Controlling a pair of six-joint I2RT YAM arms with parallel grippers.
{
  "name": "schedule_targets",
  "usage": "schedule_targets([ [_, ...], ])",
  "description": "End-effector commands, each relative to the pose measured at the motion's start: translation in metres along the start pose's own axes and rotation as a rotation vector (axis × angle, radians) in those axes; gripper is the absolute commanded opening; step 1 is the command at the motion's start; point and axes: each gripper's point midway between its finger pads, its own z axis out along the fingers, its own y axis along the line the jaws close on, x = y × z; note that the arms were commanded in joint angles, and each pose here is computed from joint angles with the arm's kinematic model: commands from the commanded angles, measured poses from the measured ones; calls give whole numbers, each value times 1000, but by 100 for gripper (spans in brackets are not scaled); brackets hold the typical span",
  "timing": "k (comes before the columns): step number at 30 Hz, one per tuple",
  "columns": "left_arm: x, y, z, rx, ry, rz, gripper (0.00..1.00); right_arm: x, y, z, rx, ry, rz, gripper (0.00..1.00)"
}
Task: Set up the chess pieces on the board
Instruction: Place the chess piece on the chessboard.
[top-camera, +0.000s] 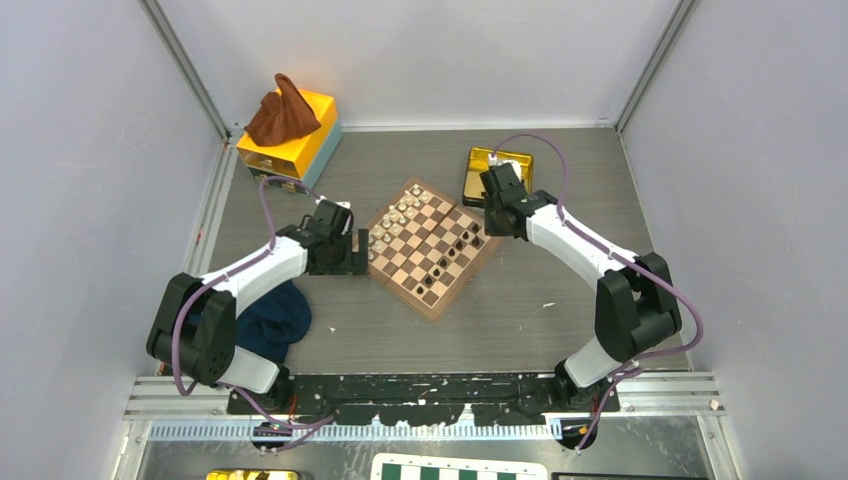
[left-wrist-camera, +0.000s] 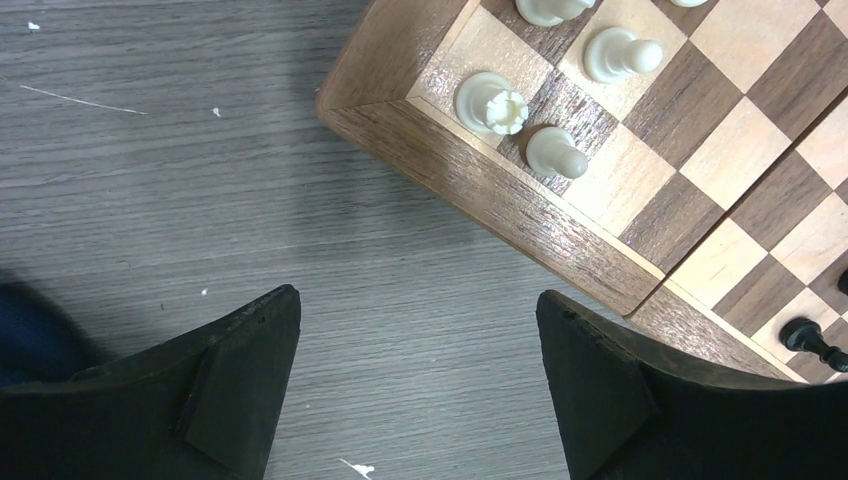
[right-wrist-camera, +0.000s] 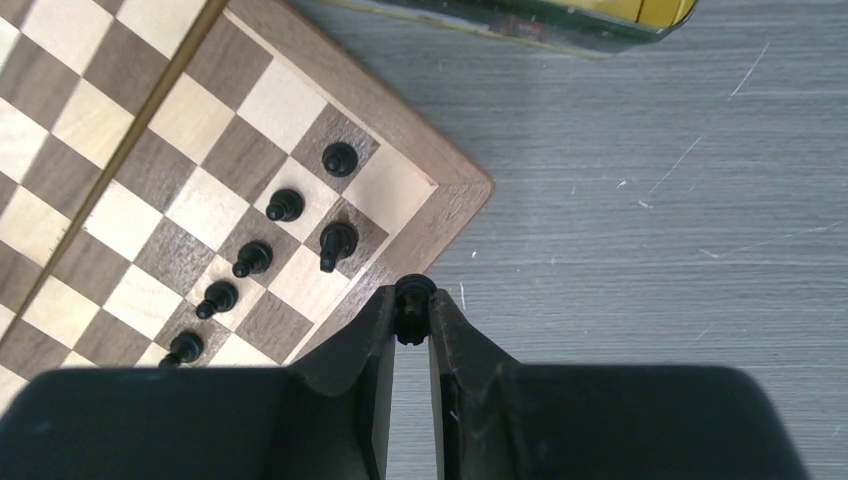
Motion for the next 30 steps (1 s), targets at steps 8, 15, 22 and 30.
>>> schedule_targets([
  [8, -19, -13, -14, 35, -76, -3, 88, 0, 8, 8, -7, -65, 20, 3],
  [15, -18, -12, -13, 28, -73, -3, 88, 3, 12, 27, 2, -48, -6, 3],
  [22, -18, -10, -13, 20, -74, -2, 88, 1, 14, 41, 10, -45, -19, 3],
  [30, -18, -9, -11, 14, -69, 1, 88, -2, 17, 50, 14, -35, -30, 3],
])
